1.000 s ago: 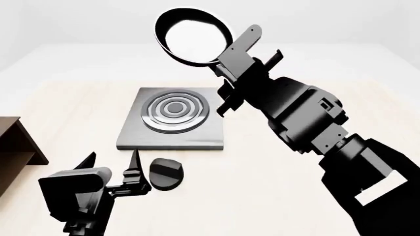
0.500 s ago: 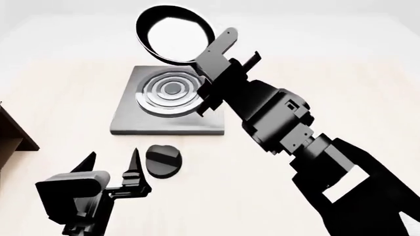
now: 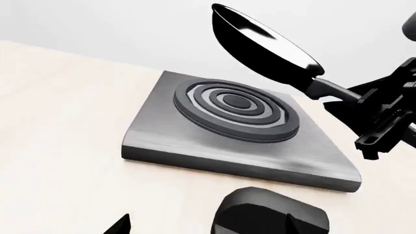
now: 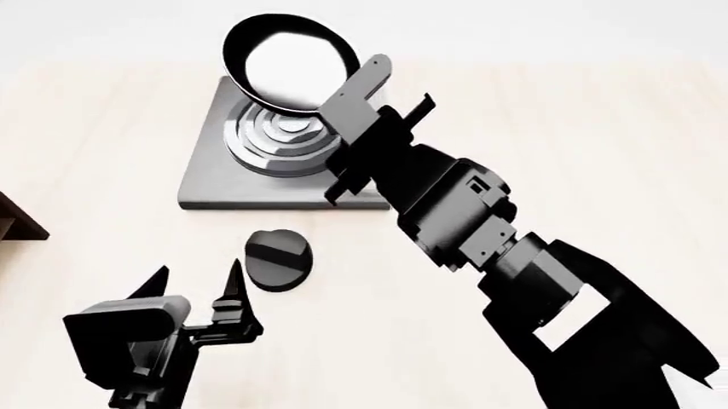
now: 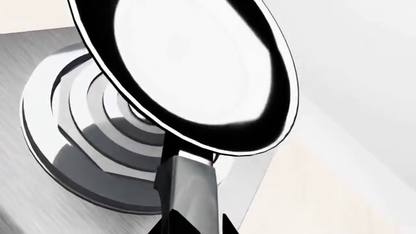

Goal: Turn on the stove and put the frying pan on it.

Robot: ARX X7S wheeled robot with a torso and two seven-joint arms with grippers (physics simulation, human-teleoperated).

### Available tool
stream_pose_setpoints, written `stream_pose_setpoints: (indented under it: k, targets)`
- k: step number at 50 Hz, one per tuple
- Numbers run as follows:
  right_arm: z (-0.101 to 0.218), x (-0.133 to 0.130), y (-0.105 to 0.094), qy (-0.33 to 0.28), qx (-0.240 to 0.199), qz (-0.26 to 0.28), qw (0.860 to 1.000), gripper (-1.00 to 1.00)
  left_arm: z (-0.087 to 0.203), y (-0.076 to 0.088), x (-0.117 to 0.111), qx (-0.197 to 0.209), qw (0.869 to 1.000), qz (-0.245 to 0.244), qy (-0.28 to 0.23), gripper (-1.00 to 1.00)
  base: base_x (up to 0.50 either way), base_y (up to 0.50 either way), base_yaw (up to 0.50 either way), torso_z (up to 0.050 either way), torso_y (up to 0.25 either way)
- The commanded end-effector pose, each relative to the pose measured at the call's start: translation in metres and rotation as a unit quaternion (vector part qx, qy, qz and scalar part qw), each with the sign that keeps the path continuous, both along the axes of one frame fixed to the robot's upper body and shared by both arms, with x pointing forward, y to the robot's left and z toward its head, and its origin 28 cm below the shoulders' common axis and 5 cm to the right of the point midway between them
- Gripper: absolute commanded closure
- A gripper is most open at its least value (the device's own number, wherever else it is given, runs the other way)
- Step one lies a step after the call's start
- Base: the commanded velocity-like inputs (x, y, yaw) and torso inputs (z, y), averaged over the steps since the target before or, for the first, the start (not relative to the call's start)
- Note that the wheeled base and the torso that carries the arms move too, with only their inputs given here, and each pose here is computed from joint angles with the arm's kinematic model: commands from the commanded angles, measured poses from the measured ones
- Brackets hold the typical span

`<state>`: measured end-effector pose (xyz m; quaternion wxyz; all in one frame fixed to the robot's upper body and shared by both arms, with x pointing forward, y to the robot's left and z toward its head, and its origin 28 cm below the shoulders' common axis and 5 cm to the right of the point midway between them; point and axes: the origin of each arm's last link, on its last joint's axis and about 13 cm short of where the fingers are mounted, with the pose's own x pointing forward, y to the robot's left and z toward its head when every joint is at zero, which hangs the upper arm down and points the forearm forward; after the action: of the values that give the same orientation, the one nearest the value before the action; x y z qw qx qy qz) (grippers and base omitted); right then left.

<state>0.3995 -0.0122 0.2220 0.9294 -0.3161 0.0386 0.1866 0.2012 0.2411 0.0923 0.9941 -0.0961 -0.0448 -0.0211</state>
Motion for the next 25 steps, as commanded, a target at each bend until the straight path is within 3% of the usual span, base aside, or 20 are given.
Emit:
stream_pose_setpoints:
  k: [1,25]
  targets:
    - [0.017,0.001,0.01,-0.055,-0.014,0.0,0.998,1.0,0.0,0.0,0.0,-0.003,1.0,-0.002,0.004,-1.0,0.0,0.0,0.0,0.0,0.0]
    - [-0.008,0.006,0.012,-0.021,-0.034,0.002,0.999,1.0,-0.004,0.002,0.0,-0.007,1.0,0.004,0.01,-1.0,0.0,0.0,0.0,0.0,0.002]
